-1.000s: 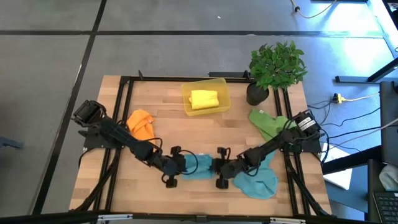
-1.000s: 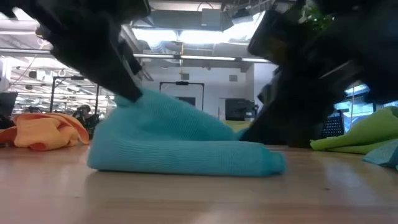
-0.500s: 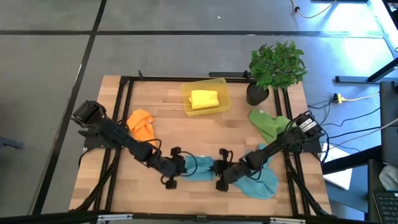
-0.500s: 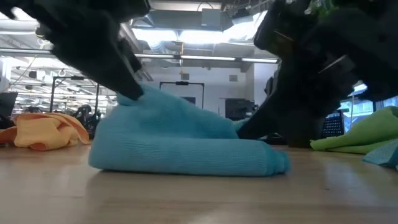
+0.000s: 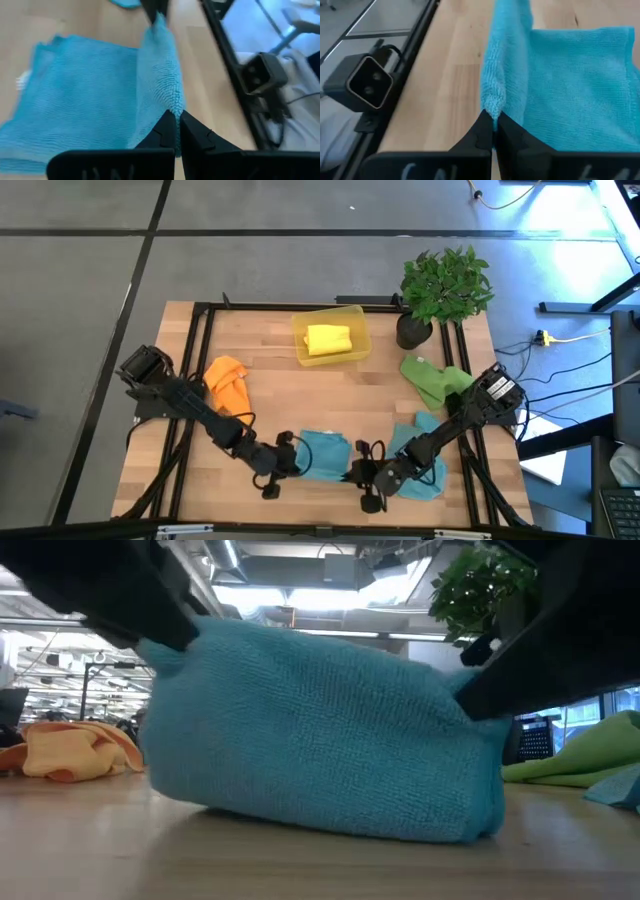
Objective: Fold microfiber towels
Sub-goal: Fold the left blue microfiber towel
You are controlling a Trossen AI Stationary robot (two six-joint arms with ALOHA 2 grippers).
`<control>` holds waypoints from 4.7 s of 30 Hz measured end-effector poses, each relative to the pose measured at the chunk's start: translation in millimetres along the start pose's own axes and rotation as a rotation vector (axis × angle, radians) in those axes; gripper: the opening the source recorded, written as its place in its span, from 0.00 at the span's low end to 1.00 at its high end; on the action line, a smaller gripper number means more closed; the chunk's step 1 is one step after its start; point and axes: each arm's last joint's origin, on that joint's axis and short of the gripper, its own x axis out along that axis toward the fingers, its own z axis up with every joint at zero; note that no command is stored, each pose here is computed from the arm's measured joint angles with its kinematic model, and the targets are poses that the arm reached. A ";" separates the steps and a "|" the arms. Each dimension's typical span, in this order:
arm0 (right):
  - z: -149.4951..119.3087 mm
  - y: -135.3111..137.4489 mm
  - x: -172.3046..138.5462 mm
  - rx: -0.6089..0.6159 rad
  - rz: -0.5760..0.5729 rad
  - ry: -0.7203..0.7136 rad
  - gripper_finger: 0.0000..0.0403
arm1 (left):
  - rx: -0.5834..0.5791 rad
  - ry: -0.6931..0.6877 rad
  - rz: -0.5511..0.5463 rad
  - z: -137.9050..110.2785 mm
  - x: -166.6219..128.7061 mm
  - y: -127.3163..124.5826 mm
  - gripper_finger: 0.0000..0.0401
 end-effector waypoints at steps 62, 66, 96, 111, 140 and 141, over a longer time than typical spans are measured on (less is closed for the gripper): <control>-9.3 -89.3 -4.4 0.149 -0.796 0.001 0.03 | 0.166 0.033 0.478 14.4 2.8 72.0 0.35; -10.8 -91.5 -4.9 0.098 -0.804 0.026 0.12 | 0.154 0.032 0.450 12.3 2.8 65.8 0.36; 11.4 -81.1 -30.0 0.014 -0.815 0.041 0.42 | 0.028 -0.060 0.522 33.6 26.1 166.9 0.41; 1.3 -56.3 2.6 -0.360 -0.502 0.137 0.55 | -0.106 -0.104 0.585 20.0 44.1 202.3 0.41; 2.1 -69.1 14.3 -0.351 -0.531 0.124 0.67 | -0.125 -0.147 0.594 24.8 41.2 176.9 0.41; 1.1 -69.4 14.7 -0.369 -0.530 0.133 0.67 | -0.141 -0.143 0.602 22.9 42.7 180.0 0.41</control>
